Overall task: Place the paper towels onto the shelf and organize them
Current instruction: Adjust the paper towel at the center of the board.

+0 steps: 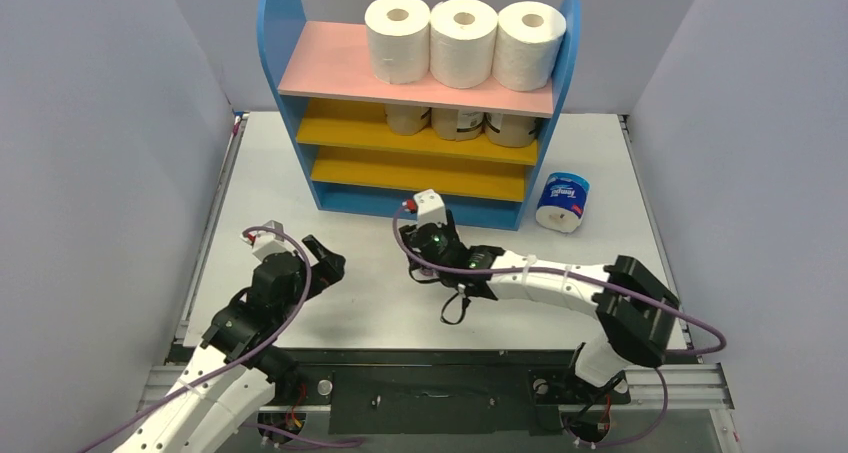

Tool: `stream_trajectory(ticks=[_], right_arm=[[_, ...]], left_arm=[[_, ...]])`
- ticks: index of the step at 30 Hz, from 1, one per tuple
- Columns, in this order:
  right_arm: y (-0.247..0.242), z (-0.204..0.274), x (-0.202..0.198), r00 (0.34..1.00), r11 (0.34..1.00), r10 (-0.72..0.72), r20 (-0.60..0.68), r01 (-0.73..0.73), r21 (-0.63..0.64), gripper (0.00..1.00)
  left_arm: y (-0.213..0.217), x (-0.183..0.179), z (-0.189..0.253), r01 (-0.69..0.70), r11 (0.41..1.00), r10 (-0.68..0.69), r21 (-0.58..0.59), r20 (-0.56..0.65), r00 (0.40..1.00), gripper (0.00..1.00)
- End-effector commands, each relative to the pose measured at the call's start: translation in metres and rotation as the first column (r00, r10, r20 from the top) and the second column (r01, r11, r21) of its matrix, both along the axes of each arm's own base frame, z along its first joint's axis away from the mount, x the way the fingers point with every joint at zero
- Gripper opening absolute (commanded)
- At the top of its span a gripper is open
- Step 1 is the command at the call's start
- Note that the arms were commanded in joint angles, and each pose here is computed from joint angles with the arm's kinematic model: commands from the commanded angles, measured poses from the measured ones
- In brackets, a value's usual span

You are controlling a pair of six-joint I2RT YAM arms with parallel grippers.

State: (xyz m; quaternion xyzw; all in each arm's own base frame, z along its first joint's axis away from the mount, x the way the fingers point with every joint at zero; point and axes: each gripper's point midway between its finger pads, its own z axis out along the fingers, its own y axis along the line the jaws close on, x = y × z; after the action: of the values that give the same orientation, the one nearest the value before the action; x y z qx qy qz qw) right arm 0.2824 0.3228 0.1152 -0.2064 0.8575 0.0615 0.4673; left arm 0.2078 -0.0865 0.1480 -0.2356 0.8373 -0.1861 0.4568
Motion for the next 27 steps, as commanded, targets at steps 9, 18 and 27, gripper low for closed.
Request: stream_trajectory(ticks=[9,18,27], right_arm=[[-0.058,-0.031,-0.063,0.983,0.936,-0.076,-0.169,0.129,0.328,0.56],[-0.083,0.008,-0.063,0.988,0.929,-0.118,-0.102,0.146,0.341,0.57],[-0.081,0.043,-0.063,0.999,1.0,-0.025,-0.021,0.025,-0.004,0.58]], left_arm=[[-0.064,0.011,0.005,0.232,0.946,-0.207,-0.226,0.129,0.97,0.96],[-0.089,0.019,-0.003,0.292,0.892,-0.242,-0.346,0.182,0.953,0.96],[-0.082,0.02,-0.017,0.238,0.914,-0.209,-0.327,0.122,0.97,0.96]])
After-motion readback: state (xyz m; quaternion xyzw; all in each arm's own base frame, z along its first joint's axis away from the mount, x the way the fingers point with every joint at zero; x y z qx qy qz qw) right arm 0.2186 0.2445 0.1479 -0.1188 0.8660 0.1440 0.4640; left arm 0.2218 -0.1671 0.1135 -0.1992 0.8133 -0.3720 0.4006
